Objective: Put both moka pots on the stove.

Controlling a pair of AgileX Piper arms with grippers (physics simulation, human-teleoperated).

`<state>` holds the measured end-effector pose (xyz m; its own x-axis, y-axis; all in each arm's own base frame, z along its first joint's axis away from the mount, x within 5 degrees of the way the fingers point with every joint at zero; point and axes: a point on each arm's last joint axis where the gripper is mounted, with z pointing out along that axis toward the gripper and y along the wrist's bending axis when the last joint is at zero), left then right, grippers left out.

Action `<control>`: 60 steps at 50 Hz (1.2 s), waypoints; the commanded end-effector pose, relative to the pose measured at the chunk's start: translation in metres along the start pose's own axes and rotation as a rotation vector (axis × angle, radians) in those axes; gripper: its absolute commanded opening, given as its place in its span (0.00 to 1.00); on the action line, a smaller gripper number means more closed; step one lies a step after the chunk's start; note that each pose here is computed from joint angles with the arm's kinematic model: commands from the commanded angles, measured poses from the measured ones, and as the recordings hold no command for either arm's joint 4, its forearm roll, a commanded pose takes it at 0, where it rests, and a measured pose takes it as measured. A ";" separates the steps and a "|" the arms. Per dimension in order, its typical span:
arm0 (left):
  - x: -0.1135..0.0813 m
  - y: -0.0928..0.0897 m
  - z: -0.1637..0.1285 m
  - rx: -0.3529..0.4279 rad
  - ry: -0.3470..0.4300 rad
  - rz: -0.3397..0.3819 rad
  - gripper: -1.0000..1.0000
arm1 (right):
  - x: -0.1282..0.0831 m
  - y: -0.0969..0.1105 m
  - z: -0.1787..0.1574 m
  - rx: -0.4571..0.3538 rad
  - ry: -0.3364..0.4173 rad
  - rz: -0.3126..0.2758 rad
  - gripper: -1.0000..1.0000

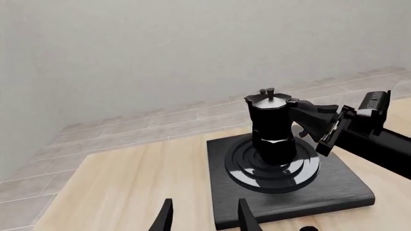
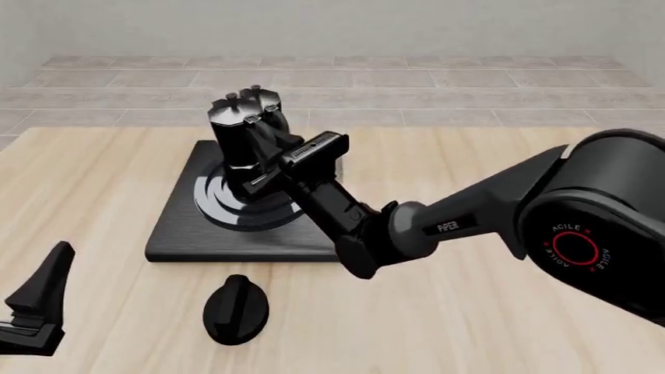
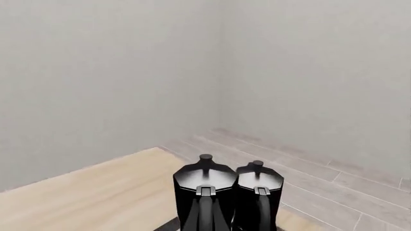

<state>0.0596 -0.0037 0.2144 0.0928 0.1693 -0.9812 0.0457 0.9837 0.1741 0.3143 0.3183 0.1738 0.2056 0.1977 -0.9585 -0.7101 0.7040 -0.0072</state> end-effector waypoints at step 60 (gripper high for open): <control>0.000 0.000 0.000 0.002 -0.001 -0.007 1.00 | 0.019 -0.010 -0.001 0.021 0.026 0.029 0.00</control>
<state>0.0591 -0.0037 0.2143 0.0934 0.1624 -0.9823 0.0480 0.9847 0.1674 0.3236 0.3147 0.1478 0.1544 0.1804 -0.9714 -0.7010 0.7129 0.0209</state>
